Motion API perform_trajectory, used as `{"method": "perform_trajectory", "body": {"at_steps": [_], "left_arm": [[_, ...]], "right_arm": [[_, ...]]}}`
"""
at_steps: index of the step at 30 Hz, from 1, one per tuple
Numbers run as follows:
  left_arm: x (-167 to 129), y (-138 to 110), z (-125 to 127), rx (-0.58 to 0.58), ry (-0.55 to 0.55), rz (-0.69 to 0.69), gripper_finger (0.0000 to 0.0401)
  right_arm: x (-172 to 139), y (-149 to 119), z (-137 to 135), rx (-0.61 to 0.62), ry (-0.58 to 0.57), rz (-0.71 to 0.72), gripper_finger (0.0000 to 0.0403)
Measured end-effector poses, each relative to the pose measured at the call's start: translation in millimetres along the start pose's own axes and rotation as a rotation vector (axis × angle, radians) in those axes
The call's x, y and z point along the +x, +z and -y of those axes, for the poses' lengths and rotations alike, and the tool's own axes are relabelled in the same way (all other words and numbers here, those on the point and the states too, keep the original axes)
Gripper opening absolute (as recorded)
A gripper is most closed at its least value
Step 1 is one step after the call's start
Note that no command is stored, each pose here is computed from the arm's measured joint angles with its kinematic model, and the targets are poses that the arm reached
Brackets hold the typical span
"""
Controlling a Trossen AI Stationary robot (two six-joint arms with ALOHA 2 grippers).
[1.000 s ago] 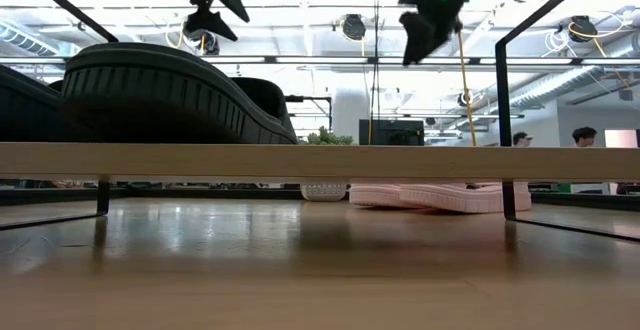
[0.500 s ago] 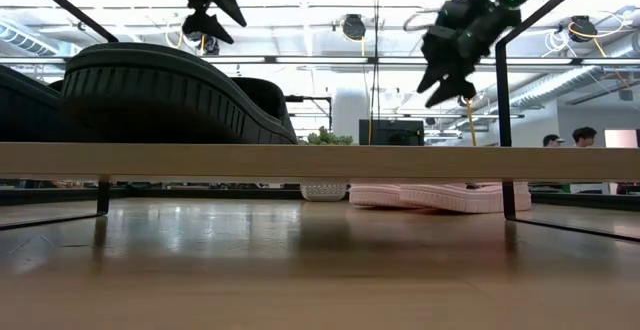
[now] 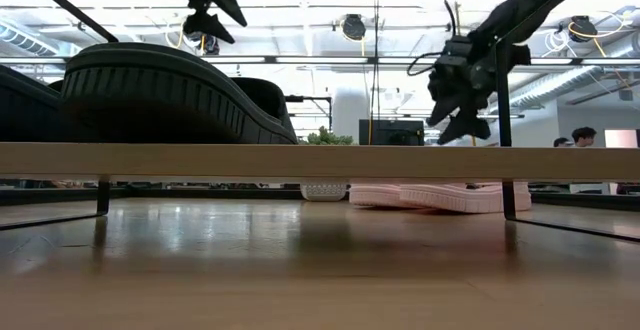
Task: Pick and place slides into the shelf
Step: Put the left pink slipper on the shelf
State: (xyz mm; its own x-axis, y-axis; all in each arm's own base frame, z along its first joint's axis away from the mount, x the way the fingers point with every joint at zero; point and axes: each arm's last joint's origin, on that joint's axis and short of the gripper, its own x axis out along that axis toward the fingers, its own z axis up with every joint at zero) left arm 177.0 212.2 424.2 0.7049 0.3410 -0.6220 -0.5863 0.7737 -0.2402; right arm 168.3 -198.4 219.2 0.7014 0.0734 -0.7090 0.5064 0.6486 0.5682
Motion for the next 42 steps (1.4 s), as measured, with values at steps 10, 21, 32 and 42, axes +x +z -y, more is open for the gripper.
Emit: {"method": "perform_trajectory", "body": {"at_steps": [10,21,32,42], "left_arm": [[0.1,0.0,0.0,-0.015,0.000,0.000,0.0285],[0.1,-0.1,-0.1,-0.015,0.000,-0.001,0.0285],[0.1,-0.1,0.0,-0.016,0.000,-0.001,0.0285],[0.1,-0.2,0.0,-0.018,-0.001,-0.002,0.0285]], "right_arm": [[25.9,-4.2,18.1,0.071,-0.030,-0.092,0.0223],[38.5,-6.5,14.6,0.047,-0.014,-0.139,0.0223],[38.4,-6.2,16.5,0.017,-0.068,-0.136,0.0223],[61.7,-6.2,30.2,0.043,-0.043,-0.178,0.0223]]}}
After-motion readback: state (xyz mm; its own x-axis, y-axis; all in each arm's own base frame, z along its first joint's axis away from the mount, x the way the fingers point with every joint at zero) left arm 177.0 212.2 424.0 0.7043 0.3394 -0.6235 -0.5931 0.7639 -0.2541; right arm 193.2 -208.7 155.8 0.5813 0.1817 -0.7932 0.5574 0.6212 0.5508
